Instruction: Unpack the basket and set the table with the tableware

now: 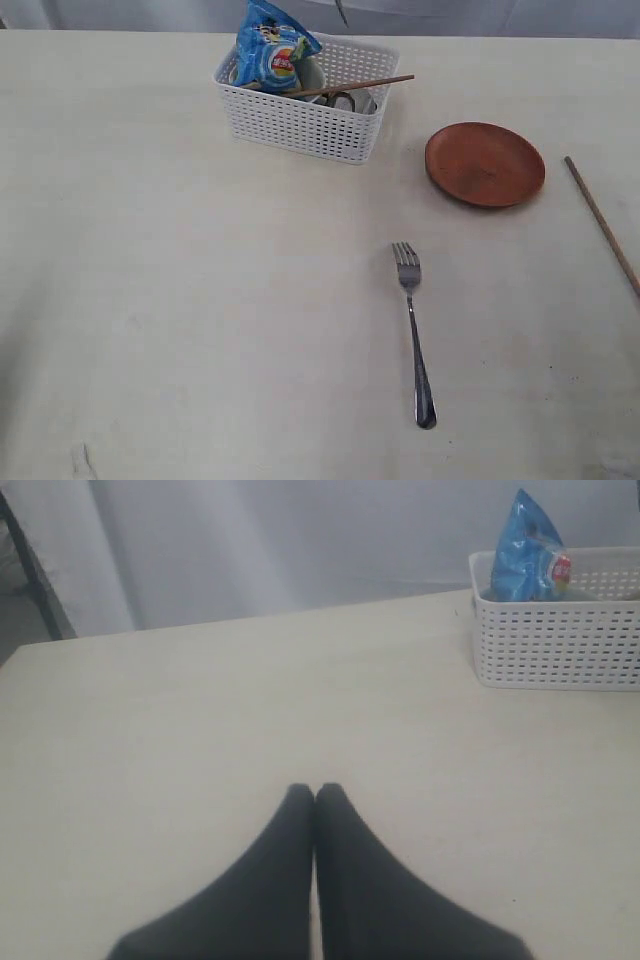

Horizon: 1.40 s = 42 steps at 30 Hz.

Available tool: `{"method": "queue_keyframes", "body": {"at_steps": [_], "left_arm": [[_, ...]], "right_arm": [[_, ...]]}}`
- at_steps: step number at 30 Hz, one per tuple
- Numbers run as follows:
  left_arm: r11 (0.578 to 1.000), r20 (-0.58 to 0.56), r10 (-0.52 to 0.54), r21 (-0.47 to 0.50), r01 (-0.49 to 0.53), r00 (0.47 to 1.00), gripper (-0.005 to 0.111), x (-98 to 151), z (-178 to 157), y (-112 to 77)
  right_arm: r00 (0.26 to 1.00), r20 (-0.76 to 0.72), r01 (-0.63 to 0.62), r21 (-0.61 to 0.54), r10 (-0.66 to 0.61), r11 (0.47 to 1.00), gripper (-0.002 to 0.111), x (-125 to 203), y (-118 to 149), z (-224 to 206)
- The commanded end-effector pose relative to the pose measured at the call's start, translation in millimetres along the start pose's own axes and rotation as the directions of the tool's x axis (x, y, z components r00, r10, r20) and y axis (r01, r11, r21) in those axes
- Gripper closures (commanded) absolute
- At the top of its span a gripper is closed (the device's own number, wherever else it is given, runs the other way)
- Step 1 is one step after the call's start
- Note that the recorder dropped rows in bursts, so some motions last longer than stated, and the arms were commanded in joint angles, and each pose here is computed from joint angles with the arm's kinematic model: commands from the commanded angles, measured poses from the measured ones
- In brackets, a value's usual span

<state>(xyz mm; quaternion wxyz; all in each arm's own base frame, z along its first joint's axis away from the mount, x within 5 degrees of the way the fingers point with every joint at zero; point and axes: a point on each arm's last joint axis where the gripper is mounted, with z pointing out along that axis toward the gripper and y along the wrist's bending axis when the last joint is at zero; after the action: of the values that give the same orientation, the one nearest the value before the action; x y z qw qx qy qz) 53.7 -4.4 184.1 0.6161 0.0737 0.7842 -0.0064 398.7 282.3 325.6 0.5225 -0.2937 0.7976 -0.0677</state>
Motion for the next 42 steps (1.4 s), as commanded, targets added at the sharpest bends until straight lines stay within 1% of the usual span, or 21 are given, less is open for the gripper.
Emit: {"method": "queue_keyframes", "body": {"at_steps": [1,4,6,11,16,19,24,27,28,32,36,39,42], "left_arm": [[1.0,0.003,-0.007,0.008,0.007,1.0,0.107,0,0,-0.6],[1.0,0.003,-0.007,0.008,0.007,1.0,0.107,0,0,-0.6],[1.0,0.003,-0.007,0.008,0.007,1.0,0.107,0,0,-0.6],[1.0,0.003,-0.007,0.008,0.007,1.0,0.107,0,0,-0.6],[1.0,0.003,-0.007,0.008,0.007,1.0,0.107,0,0,-0.6],[1.0,0.003,-0.007,0.008,0.007,1.0,0.107,0,0,-0.6],[1.0,0.003,-0.007,0.008,0.007,1.0,0.107,0,0,-0.6],[1.0,0.003,-0.007,0.008,0.007,1.0,0.107,0,0,-0.6],[1.0,0.003,-0.007,0.008,0.007,1.0,0.107,0,0,-0.6],[1.0,0.003,-0.007,0.008,0.007,1.0,0.107,0,0,-0.6],[1.0,0.003,-0.007,0.008,0.007,1.0,0.107,0,0,-0.6],[1.0,0.003,-0.007,0.008,0.007,1.0,0.107,0,0,-0.6],[1.0,0.003,-0.007,0.008,0.007,1.0,0.107,0,0,-0.6]], "right_arm": [[0.994,0.019,-0.103,-0.013,0.103,0.995,0.109,-19,-22,-39],[0.987,-0.064,-0.148,-0.042,0.145,0.988,0.109,-18,-28,-56],[0.98,-0.131,-0.156,-0.054,0.148,0.986,0.109,-14,-30,-64],[0.939,-0.291,-0.219,-0.093,0.184,0.971,0.109,-5,-30,-81],[0.879,-0.424,-0.329,-0.207,0.219,0.921,0.109,-1,-22,-103],[0.861,-0.461,-0.369,-0.277,0.215,0.887,0.109,0,-16,-121],[0.844,-0.49,-0.406,-0.316,0.218,0.858,0.109,10,-4,-158],[0.811,-0.556,-0.437,-0.365,0.184,0.822,0.109,30,11,-175],[0.791,-0.588,-0.456,-0.383,0.169,0.803,0.109,38,18,-180],[0.734,-0.668,-0.498,-0.404,0.125,0.767,0.109,74,39,-186],[0.696,-0.702,-0.558,-0.395,0.152,0.73,0.109,104,51,-185],[0.673,-0.72,-0.583,-0.376,0.17,0.721,0.109,126,57,-183],[0.664,-0.729,-0.577,-0.359,0.166,0.734,0.109,146,63,-178]]}}
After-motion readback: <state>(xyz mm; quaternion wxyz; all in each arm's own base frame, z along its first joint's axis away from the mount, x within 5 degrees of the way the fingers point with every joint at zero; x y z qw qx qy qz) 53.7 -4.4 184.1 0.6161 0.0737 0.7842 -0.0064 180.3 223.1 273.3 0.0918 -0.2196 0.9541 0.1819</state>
